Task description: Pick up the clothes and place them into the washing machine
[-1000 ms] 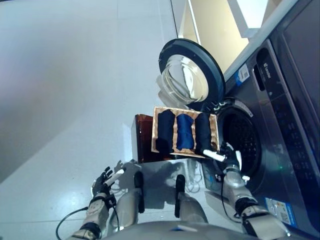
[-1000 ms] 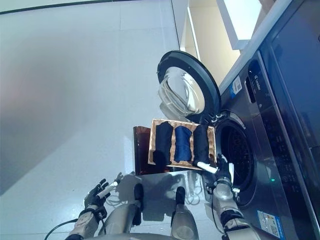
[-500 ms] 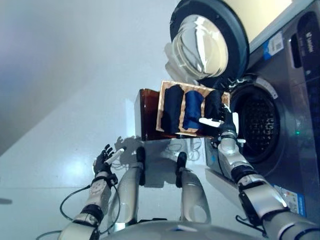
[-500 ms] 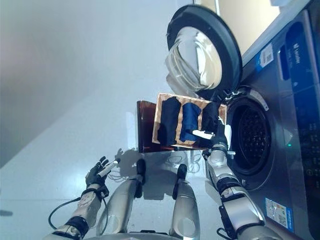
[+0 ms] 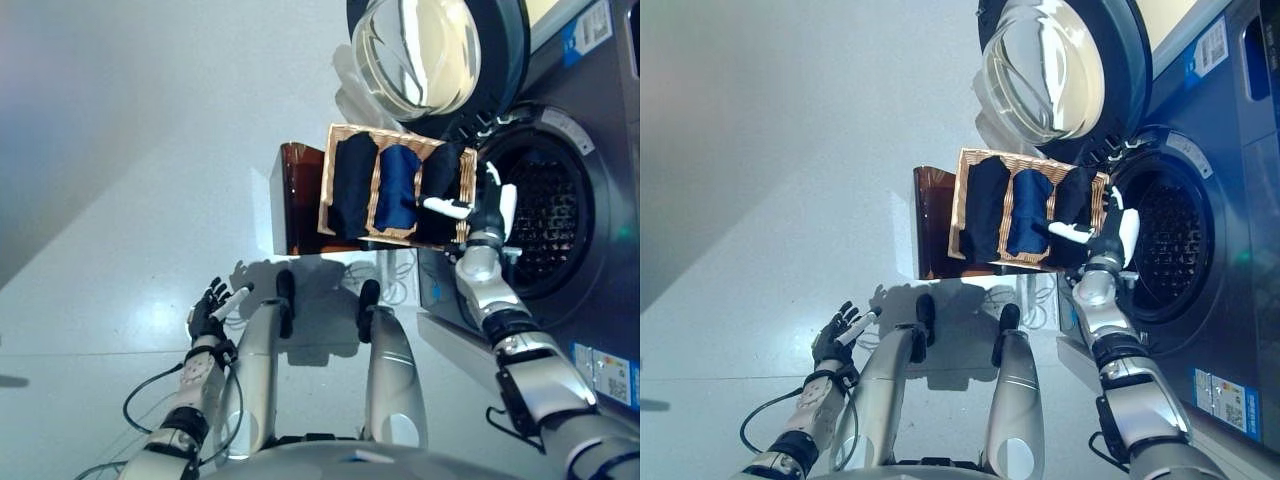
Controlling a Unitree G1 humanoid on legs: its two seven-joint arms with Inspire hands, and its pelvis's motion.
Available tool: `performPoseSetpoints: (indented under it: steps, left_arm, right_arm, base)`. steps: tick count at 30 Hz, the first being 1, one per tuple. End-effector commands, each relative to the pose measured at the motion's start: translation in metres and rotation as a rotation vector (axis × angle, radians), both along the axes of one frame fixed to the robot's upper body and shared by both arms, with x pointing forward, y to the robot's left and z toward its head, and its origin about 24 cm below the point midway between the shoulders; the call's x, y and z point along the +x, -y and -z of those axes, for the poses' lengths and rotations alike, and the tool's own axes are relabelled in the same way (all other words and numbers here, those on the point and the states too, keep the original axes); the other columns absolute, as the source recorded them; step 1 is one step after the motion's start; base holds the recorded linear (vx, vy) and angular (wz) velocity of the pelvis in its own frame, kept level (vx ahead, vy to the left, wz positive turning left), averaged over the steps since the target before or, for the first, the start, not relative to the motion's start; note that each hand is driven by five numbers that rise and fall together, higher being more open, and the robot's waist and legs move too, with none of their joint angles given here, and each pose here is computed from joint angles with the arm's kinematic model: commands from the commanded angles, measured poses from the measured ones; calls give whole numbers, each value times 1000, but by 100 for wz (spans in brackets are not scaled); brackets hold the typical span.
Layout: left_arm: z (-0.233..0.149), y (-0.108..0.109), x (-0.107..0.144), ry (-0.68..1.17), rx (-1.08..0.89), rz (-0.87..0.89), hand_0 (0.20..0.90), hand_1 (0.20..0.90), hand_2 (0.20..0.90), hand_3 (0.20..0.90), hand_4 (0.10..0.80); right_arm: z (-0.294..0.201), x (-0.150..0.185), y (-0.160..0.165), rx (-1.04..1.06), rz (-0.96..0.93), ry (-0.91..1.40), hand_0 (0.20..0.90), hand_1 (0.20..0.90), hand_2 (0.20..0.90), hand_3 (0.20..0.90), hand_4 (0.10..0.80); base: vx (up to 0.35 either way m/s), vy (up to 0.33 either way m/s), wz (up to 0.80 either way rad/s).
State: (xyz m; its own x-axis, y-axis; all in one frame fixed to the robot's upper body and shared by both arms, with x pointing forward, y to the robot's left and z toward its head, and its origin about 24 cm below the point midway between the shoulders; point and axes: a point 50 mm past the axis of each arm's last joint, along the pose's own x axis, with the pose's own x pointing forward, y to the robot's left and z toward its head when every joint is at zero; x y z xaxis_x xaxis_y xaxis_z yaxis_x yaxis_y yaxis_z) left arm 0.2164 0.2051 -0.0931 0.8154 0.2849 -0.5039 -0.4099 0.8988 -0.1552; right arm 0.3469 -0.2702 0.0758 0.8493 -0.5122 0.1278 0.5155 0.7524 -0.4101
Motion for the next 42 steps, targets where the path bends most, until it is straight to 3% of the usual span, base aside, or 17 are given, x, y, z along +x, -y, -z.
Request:
performPoseSetpoints:
  steps: [1, 11, 22, 32, 42]
  left_arm:
    - [6, -6, -16, -12, 21, -18, 900, 900, 900, 900, 800]
    - [8, 3, -21, -12, 3, 50, 900, 900, 900, 900, 800]
    - [-10, 10, -14, 95, -12, 132, 900, 900, 900, 900, 800]
    - [-6, 9, -25, 76, -28, 129, 900, 900, 900, 900, 800]
    - [-10, 12, -20, 94, -33, 132, 900, 900, 900, 900, 800]
  right_arm:
    - [-37, 7, 33, -157, 97, 40, 900, 900, 900, 900, 800]
    - [-32, 9, 56, -193, 185, -166, 900, 900, 900, 900, 800]
    - [-38, -21, 110, -184, 385, -264, 900, 900, 900, 900, 800]
    - [-48, -29, 124, -229, 422, -264, 900, 900, 900, 900, 800]
    - [-51, -30, 127, -213, 448, -258, 900, 900, 900, 900, 800]
  base:
    - [-35, -2, -3]
    - [-17, -2, 1]
    - [16, 0, 17]
    - [0, 1, 4]
    - [-2, 0, 2]
